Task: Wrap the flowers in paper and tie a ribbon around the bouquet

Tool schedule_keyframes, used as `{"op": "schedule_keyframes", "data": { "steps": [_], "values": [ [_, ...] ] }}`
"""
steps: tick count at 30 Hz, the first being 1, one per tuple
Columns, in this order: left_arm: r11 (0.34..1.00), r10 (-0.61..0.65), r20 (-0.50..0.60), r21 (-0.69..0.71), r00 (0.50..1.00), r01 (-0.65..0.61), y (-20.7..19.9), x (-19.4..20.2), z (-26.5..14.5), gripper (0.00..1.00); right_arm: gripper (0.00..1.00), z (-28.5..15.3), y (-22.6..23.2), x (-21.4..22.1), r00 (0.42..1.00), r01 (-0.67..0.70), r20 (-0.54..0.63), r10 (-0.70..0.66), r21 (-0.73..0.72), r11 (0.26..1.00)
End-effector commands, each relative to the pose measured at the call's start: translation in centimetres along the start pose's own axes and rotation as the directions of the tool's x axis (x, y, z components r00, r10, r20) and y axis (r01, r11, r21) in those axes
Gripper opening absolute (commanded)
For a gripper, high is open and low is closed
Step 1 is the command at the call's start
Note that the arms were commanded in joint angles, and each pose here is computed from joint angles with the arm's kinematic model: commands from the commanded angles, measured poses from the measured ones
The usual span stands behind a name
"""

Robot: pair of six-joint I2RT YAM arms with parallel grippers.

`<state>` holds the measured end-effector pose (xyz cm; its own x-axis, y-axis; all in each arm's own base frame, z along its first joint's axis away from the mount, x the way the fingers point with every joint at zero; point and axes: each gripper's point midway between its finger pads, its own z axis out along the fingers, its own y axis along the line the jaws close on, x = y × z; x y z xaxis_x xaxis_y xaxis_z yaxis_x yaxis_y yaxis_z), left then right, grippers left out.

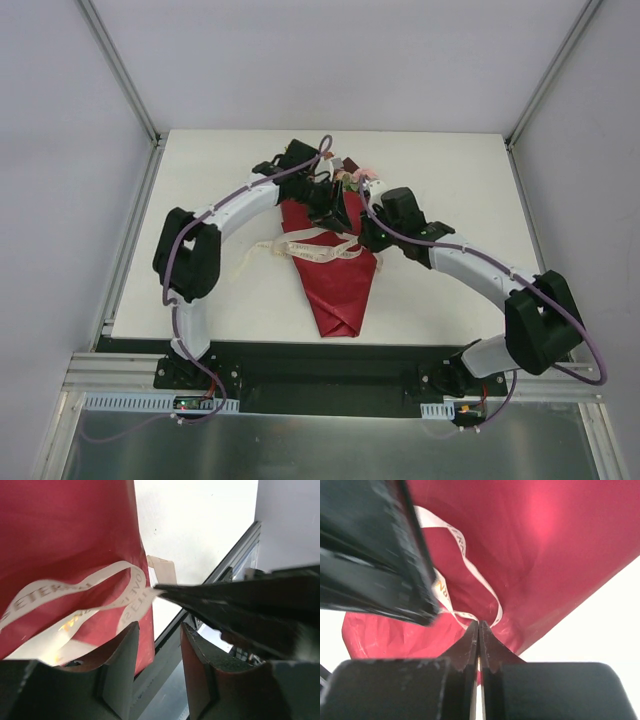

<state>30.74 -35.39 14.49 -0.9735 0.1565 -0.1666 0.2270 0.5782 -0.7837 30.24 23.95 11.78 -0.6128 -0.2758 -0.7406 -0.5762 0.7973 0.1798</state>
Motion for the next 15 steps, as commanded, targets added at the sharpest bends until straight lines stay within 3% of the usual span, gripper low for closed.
{"op": "schedule_keyframes", "data": {
  "steps": [1, 6, 11, 15],
  "values": [
    [0.998, 0.061, 0.138, -0.016, 0.988, -0.06, -0.9, -1.4, -5.7, 0.39, 0.01, 0.6, -0.3, -3.6, 0.995, -0.032, 0.092, 0.03, 0.02, 0.999],
    [0.993, 0.072, 0.22, -0.111, 0.973, -0.049, 1.8, 0.7, -9.1, 0.41, 0.01, 1.9, -1.5, -4.9, 0.992, -0.084, 0.105, 0.077, 0.065, 0.994],
    [0.953, 0.026, 0.349, -0.292, 0.937, 0.082, 8.2, 4.0, -12.6, 0.42, 0.01, 3.8, -2.3, -5.0, 0.992, -0.101, 0.081, 0.094, 0.086, 0.991],
    [0.911, -0.017, 0.431, -0.366, 0.902, 0.192, 12.3, 8.0, -13.3, 0.5, 0.01, 4.9, -3.1, -5.4, 0.992, -0.104, 0.076, 0.096, 0.112, 0.988]
  ]
}}
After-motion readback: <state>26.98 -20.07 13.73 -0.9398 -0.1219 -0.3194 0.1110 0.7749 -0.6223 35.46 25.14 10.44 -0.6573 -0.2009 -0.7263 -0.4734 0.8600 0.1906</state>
